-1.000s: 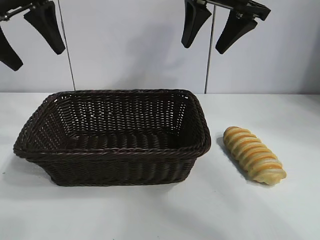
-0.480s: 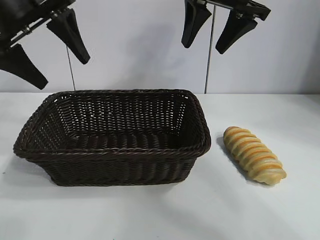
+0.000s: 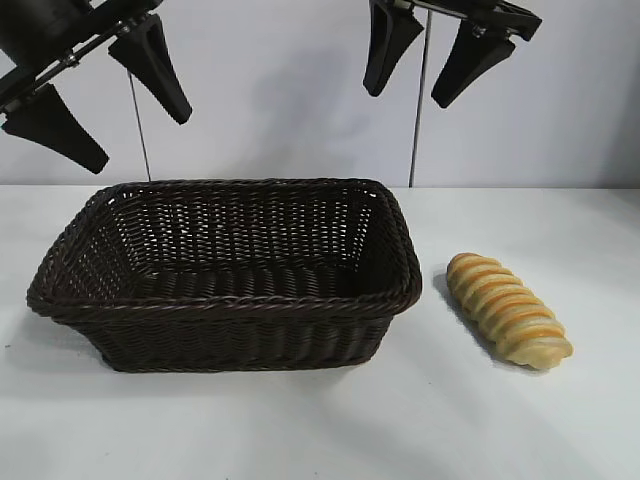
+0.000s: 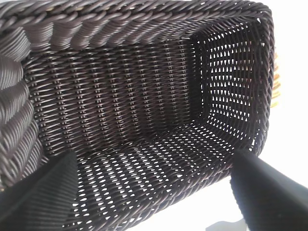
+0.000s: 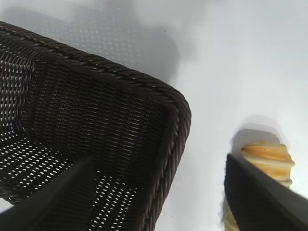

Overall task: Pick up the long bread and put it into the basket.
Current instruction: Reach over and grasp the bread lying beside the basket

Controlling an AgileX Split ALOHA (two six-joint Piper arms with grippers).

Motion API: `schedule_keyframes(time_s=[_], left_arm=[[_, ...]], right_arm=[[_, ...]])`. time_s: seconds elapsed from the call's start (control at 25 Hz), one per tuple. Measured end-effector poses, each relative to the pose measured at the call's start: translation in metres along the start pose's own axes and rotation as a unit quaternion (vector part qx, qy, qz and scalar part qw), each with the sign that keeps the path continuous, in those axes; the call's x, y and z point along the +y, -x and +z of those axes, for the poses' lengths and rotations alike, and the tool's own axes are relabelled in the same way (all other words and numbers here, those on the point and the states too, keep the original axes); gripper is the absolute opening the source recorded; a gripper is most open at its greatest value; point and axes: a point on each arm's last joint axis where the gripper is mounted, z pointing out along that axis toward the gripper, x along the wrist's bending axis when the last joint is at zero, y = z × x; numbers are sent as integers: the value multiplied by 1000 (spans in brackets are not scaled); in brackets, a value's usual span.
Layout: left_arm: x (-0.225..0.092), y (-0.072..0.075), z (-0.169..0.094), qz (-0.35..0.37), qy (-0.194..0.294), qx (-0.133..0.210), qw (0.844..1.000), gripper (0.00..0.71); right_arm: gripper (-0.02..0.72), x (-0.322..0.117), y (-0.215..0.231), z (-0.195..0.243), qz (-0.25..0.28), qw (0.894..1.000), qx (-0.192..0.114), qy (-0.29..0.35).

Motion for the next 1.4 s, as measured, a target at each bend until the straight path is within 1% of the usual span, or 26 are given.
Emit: schedule_keyframes(time_s=[0.08, 0.16, 0.28, 0.44, 0.64, 0.8, 0.92, 1.04, 1.4], left_arm=[[0, 0, 0, 0, 0, 0, 1000, 624], [0, 0, 0, 0, 1, 0, 1000, 624], [0, 0, 0, 0, 2, 0, 1000, 624], [1, 0, 0, 0, 8, 1, 1000, 624], [3, 0, 0, 0, 14, 2, 1000, 624], [3, 0, 0, 0, 15, 2, 1000, 624], [3, 0, 0, 0, 15, 2, 1000, 624], [3, 0, 0, 0, 15, 2, 1000, 624], [3, 0, 0, 0, 15, 2, 1000, 624]], right_arm=[[540, -1, 9, 0, -2, 1000, -27, -2], [540, -1, 19, -1, 5, 999, -46, -3], [540, -3, 41, -3, 29, 998, -63, -3], [540, -13, 65, 3, 54, 995, -75, -21], [540, -36, 75, 30, 68, 992, -73, -82], [540, -49, 73, 45, 64, 990, -56, -114], [540, -52, 70, 49, 64, 990, -40, -118], [540, -51, 69, 50, 65, 991, -33, -112], [540, -51, 68, 51, 65, 991, -28, -111]])
